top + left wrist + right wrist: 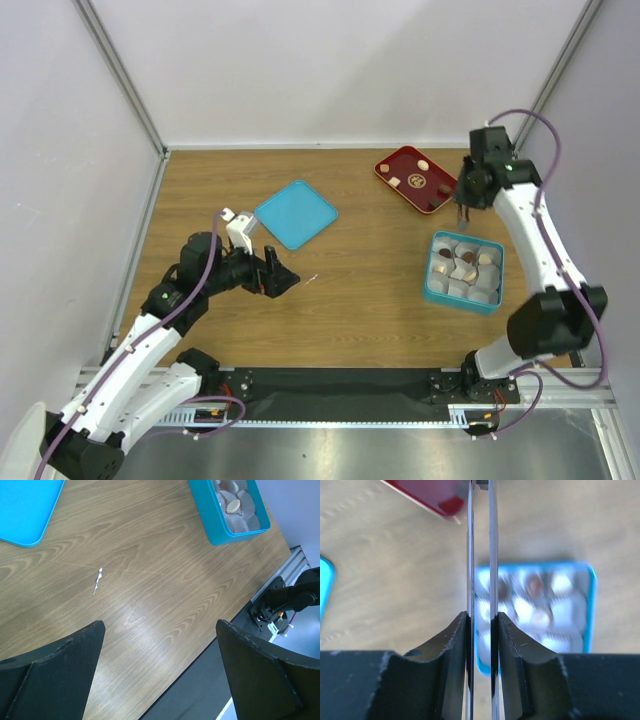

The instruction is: Pack the chocolate

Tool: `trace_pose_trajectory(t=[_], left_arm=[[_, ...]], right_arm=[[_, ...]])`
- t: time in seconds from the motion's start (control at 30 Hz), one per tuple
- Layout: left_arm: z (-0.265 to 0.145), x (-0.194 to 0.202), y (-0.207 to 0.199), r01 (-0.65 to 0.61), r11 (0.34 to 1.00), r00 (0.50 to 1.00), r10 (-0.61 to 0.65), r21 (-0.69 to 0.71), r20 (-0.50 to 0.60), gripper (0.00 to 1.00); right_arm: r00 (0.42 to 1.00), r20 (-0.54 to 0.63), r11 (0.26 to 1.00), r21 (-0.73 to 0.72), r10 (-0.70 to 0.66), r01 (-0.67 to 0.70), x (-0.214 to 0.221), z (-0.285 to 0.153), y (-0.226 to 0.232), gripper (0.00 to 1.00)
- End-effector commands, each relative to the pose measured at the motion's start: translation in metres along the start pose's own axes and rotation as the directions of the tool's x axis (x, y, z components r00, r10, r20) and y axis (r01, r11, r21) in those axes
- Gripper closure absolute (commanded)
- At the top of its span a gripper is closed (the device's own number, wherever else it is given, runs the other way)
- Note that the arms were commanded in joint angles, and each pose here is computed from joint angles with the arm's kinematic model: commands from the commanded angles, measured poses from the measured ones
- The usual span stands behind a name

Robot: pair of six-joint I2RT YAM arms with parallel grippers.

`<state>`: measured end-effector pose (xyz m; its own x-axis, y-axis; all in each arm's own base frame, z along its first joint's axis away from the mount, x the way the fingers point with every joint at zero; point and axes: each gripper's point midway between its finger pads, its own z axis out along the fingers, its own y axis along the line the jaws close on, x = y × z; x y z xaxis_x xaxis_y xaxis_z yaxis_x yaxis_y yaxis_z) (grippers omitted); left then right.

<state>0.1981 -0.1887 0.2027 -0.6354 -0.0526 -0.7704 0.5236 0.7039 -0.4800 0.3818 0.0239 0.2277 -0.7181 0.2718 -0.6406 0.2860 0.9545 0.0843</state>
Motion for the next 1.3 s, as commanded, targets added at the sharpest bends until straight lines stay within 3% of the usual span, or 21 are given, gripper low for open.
trace_pose_trajectory(t=[0.0,0.33,0.73,1.27], left_arm=[[-0.005,-0.015,-0.013,-0.034,0.998,0.998,0.030,0.056,0.064,0.00],[-0.010,-0.017,-0.022,-0.044,0.994,0.996,0.036,0.099,0.083,0.00],[-0.014,-0.018,-0.026,-0.051,0.992,0.995,0.041,0.112,0.090,0.00],[-0.013,-0.016,-0.026,-0.050,0.993,0.996,0.041,0.111,0.083,0.00]], right_arm=[[0.994,-0.072,0.995,0.069,0.082,-0.077,0.039,-0.023,-0.031,0.75],[0.970,-0.127,0.972,0.137,0.207,-0.190,0.094,-0.072,-0.084,0.75],[0.945,-0.206,0.954,0.212,0.255,-0.211,0.147,-0.069,-0.101,0.75],[0.939,-0.219,0.944,0.257,0.265,-0.207,0.158,-0.049,-0.112,0.73]])
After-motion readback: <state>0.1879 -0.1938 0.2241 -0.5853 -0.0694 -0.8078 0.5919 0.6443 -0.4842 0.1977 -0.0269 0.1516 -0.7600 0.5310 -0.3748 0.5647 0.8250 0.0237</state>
